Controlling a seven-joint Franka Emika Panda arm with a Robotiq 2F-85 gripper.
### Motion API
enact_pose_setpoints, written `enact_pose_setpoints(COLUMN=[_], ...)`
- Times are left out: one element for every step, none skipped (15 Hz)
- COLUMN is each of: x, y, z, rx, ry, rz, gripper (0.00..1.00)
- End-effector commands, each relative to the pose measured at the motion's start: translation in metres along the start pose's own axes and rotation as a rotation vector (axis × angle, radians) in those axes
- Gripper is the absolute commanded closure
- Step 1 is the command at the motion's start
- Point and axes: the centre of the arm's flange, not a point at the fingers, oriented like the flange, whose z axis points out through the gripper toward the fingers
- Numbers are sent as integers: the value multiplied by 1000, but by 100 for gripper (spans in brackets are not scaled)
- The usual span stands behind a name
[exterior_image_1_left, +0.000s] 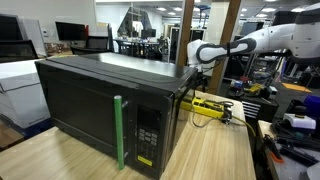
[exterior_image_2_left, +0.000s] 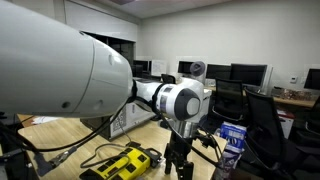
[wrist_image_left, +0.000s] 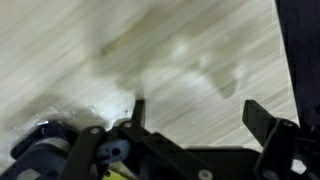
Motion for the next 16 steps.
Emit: enact_pose_setpoints(x=[45, 48, 51, 56, 61, 66, 74, 82, 89, 97, 104, 111, 118, 123, 127, 132], y=[16, 21, 25, 31, 39, 45, 53, 59, 65, 70, 75, 78, 82, 84, 87, 90], z=[-10, -14, -17, -20, -23, -25, -29, -32, -36, -39, -42, -44, -47, -49, -51, -53], rx=[111, 151, 182, 214, 237, 260, 283, 295, 306, 304, 301, 292, 278, 250, 212, 172], ry=[-20, -27, -37, -50, -62, -72, -84, -92, -103, -119, -135, -160, -194, -247, -298, -341], rz=[14, 44, 65, 93, 122, 148, 176, 202, 226, 255, 284, 313, 344, 378, 410, 431], gripper=[0, 0, 0, 0, 0, 0, 0, 0, 0, 0, 0, 0, 0, 0, 0, 0])
